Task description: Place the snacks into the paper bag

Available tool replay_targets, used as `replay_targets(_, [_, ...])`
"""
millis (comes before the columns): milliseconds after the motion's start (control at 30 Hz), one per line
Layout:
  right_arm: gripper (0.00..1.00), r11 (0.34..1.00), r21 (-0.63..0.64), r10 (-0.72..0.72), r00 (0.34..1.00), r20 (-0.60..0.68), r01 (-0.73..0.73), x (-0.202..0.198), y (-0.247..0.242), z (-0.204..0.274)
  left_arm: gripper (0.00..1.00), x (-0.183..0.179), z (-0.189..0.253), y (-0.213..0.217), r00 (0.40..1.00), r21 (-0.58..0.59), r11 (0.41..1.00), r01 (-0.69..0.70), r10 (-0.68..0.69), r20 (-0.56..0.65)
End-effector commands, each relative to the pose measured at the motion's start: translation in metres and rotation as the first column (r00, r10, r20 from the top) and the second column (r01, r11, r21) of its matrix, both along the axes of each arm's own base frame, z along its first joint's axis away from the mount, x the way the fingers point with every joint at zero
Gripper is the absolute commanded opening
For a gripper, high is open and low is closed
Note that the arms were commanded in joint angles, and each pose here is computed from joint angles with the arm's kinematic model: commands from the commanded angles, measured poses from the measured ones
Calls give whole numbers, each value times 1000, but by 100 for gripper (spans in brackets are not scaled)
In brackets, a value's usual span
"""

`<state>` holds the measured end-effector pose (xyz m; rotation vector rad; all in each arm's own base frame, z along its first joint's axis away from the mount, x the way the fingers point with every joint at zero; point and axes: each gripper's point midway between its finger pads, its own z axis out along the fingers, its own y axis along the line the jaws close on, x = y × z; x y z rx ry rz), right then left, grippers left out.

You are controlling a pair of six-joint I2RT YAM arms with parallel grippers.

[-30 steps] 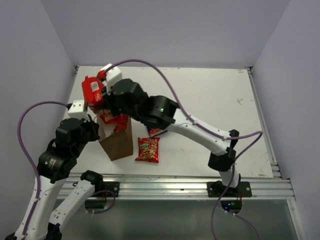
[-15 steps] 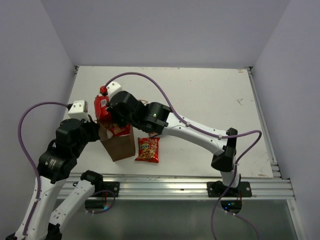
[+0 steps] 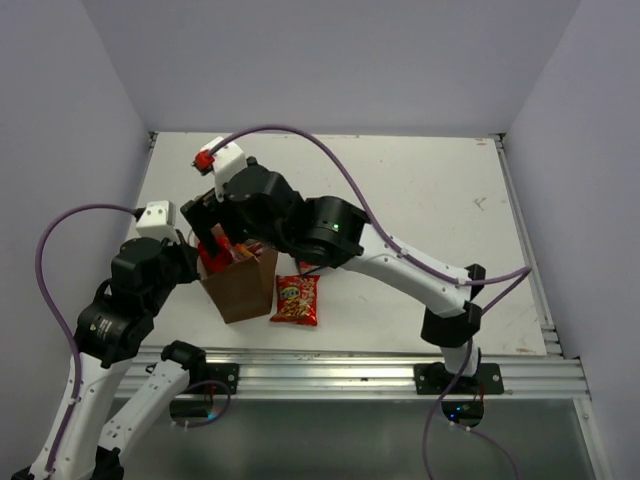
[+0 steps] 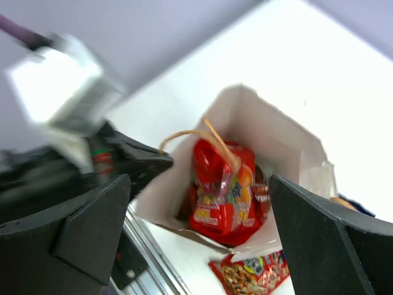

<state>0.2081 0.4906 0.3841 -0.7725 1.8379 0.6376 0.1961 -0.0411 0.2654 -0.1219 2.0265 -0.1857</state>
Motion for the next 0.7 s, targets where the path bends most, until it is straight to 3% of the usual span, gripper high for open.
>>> replay_targets(0, [99, 994, 108, -36, 994, 105, 24, -26, -55, 80, 0, 5, 9, -5, 999, -15, 1000, 24, -24, 46])
replay_targets(33, [99, 991, 120, -75, 994, 82, 65, -26, -64, 75, 0, 5, 8, -5, 999, -13, 1000, 24, -23, 44])
replay_targets(133, [99, 991, -35, -129, 992, -6, 129, -34, -107, -25, 0, 6, 7, -6, 999, -13, 1000, 26, -26, 43])
replay_targets(367, [99, 969, -189, -201, 954, -223, 160, -60, -133, -169, 0, 6, 7, -7, 998, 2, 999, 42, -42, 36])
replay_targets(667, [99, 947, -301, -193, 950, -243, 116, -57, -104, -259, 0, 3, 9, -10, 998, -5, 998, 63, -63, 27])
